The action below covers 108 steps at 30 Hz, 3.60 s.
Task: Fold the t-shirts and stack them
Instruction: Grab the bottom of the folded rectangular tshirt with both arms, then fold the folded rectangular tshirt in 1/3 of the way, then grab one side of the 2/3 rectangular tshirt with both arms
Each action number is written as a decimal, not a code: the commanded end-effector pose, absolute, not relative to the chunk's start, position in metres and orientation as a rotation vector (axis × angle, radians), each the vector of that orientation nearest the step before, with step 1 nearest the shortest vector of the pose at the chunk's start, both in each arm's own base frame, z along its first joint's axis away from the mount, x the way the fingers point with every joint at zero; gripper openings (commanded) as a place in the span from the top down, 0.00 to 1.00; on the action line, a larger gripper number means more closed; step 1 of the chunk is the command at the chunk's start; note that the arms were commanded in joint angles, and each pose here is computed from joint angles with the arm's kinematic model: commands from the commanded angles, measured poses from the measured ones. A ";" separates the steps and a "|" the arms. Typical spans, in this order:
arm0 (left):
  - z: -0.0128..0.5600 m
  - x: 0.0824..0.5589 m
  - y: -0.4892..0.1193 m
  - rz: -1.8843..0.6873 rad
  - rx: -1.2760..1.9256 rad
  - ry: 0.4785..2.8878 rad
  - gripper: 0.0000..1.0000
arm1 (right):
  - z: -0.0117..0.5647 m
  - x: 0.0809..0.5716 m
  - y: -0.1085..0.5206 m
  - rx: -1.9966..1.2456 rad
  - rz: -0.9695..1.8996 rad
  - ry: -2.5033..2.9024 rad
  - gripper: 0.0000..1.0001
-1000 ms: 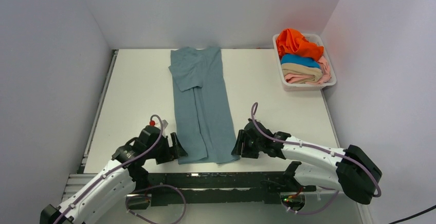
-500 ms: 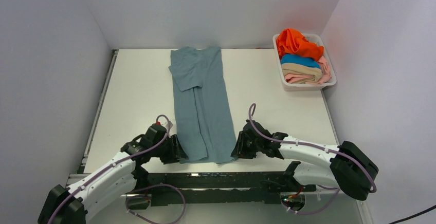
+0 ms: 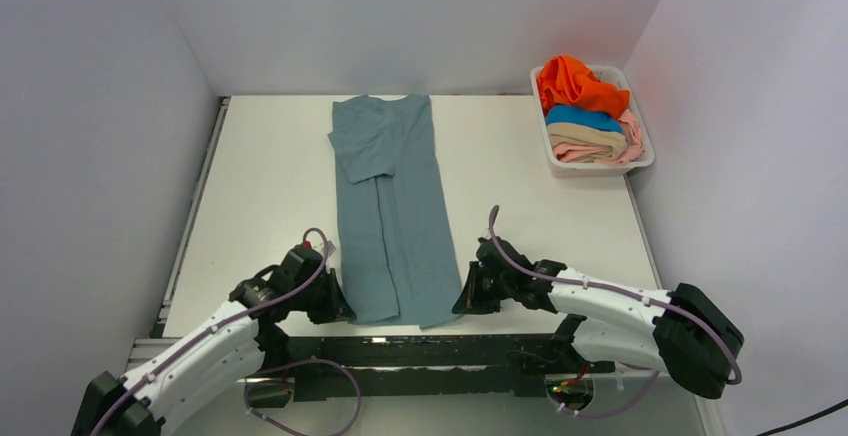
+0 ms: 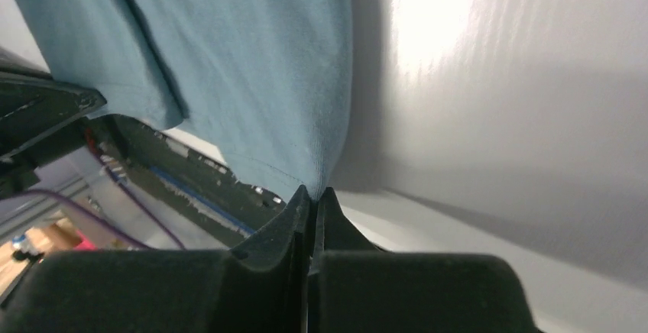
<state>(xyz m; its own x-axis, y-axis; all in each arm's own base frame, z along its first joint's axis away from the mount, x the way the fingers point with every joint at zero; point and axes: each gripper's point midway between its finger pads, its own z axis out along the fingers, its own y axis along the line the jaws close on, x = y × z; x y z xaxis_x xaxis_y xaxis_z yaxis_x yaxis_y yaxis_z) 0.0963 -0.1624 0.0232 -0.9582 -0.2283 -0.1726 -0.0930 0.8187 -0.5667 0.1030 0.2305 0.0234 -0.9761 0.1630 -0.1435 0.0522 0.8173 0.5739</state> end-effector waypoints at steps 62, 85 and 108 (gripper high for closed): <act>0.098 0.431 -0.108 -0.522 -0.436 2.409 0.89 | 0.097 0.462 0.294 0.022 0.618 2.218 0.99; 0.093 0.307 -0.100 -0.617 -0.464 2.437 0.00 | 0.099 0.345 0.259 0.105 0.695 2.369 0.00; -0.001 0.274 -0.109 -0.681 -0.567 2.612 0.57 | 0.016 0.305 0.267 0.303 0.791 2.510 0.46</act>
